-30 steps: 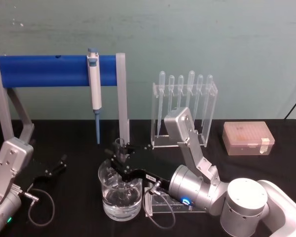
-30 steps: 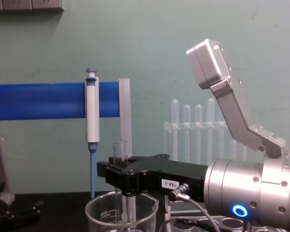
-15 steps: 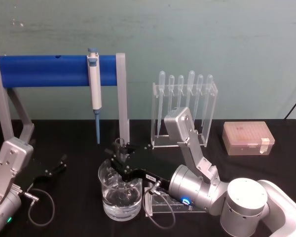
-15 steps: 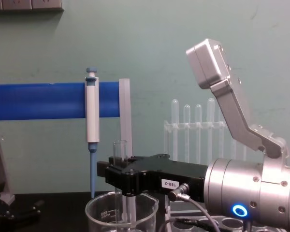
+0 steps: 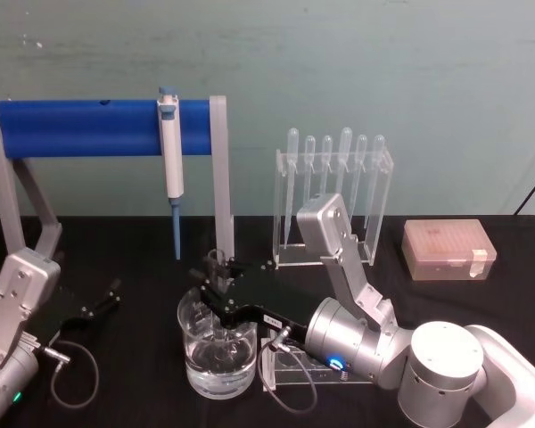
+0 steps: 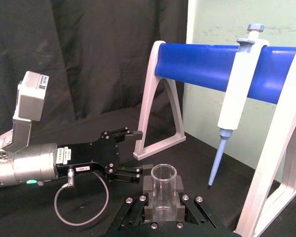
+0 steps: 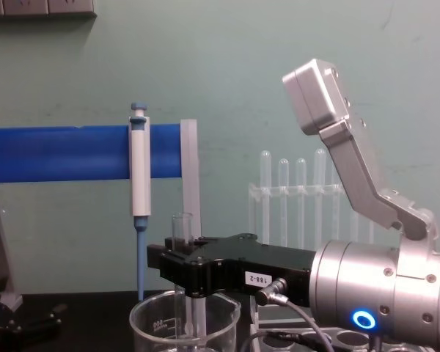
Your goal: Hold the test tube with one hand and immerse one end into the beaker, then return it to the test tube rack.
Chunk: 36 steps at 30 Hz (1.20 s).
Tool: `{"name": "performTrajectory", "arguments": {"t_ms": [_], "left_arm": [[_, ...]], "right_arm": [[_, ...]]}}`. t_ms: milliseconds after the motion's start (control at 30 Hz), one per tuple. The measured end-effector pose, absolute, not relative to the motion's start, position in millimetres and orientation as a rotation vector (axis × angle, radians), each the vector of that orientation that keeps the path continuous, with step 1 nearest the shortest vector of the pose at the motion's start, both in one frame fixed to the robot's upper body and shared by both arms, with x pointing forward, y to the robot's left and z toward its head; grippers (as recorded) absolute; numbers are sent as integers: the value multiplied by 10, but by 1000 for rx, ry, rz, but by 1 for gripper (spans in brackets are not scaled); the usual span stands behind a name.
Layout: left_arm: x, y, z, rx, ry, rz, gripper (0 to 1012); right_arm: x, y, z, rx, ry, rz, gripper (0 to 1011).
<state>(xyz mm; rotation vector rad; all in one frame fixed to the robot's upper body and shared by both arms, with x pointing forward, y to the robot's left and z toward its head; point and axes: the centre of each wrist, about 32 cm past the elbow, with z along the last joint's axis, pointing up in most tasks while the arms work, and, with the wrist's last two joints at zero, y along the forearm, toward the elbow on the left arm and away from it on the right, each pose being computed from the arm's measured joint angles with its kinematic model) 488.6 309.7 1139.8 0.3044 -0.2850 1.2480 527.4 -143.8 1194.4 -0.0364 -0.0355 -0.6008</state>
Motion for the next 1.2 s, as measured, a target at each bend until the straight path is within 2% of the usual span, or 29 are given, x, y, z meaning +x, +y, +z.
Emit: {"name": "performTrajectory", "arguments": {"t_ms": [1200], "left_arm": [[4886, 3097, 11398, 304, -285, 1248, 1000]], "right_arm": [[5274, -1438, 11944, -36, -35, -601, 226]]}}
